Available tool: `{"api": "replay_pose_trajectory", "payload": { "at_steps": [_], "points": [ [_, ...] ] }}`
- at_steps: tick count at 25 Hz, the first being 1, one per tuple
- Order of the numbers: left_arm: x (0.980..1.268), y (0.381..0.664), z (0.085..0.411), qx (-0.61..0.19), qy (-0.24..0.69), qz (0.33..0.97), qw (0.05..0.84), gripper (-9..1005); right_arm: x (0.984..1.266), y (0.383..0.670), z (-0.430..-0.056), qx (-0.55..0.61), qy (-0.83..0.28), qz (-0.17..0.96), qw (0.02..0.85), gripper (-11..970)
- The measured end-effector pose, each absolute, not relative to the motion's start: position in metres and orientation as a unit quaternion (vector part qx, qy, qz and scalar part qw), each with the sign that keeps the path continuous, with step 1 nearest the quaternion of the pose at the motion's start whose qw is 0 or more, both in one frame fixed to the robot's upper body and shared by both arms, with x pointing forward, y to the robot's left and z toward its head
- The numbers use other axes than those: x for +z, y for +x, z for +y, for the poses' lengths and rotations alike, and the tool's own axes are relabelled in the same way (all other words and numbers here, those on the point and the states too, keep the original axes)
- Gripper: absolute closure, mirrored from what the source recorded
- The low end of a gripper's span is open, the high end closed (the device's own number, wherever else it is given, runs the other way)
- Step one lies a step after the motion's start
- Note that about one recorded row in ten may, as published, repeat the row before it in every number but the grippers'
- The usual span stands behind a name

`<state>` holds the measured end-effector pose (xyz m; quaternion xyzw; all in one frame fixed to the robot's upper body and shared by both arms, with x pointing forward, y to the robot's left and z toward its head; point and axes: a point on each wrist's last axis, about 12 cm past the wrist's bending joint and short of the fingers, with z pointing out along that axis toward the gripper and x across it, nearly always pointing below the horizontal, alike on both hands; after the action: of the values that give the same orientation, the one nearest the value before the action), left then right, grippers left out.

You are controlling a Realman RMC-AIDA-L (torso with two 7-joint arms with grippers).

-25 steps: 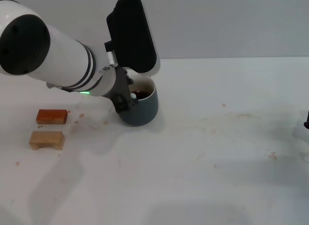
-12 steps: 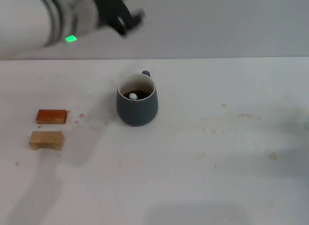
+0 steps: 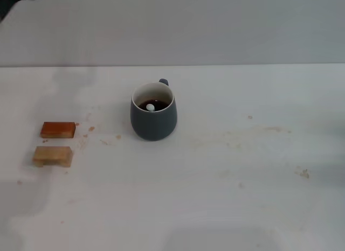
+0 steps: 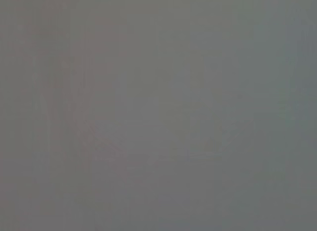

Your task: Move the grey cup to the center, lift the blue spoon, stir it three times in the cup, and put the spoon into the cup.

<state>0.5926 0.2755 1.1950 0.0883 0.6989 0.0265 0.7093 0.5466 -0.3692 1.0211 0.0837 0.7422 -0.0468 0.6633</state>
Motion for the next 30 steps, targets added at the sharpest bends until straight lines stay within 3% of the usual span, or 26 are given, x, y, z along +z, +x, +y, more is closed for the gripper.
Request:
{"api": "replay_pose_trajectory", "payload": {
  "at_steps": [3, 7, 10, 24, 30],
  "points": [
    [1.161, 0.586, 0.307, 0.023, 0.006, 0.699, 0.715, 479, 1.026, 0.543, -0.383, -0.065, 0.103, 0.728, 0.675, 926],
    [1.142, 0.581, 0.324, 0.013, -0.043, 0.699, 0.713, 481, 1.031, 0.533, -0.4, -0.098, 0.125, 0.702, 0.694, 926],
    [1.112, 0.575, 0.342, 0.016, -0.086, 0.703, 0.706, 481, 1.033, 0.527, -0.405, -0.127, 0.128, 0.691, 0.7, 925],
    [1.063, 0.564, 0.376, -0.001, -0.152, 0.734, 0.662, 483, 1.028, 0.51, -0.405, -0.137, 0.154, 0.681, 0.703, 926],
    [1.053, 0.562, 0.371, 0.007, -0.141, 0.731, 0.668, 482, 1.031, 0.513, -0.403, -0.134, 0.153, 0.675, 0.709, 925]
  ]
}}
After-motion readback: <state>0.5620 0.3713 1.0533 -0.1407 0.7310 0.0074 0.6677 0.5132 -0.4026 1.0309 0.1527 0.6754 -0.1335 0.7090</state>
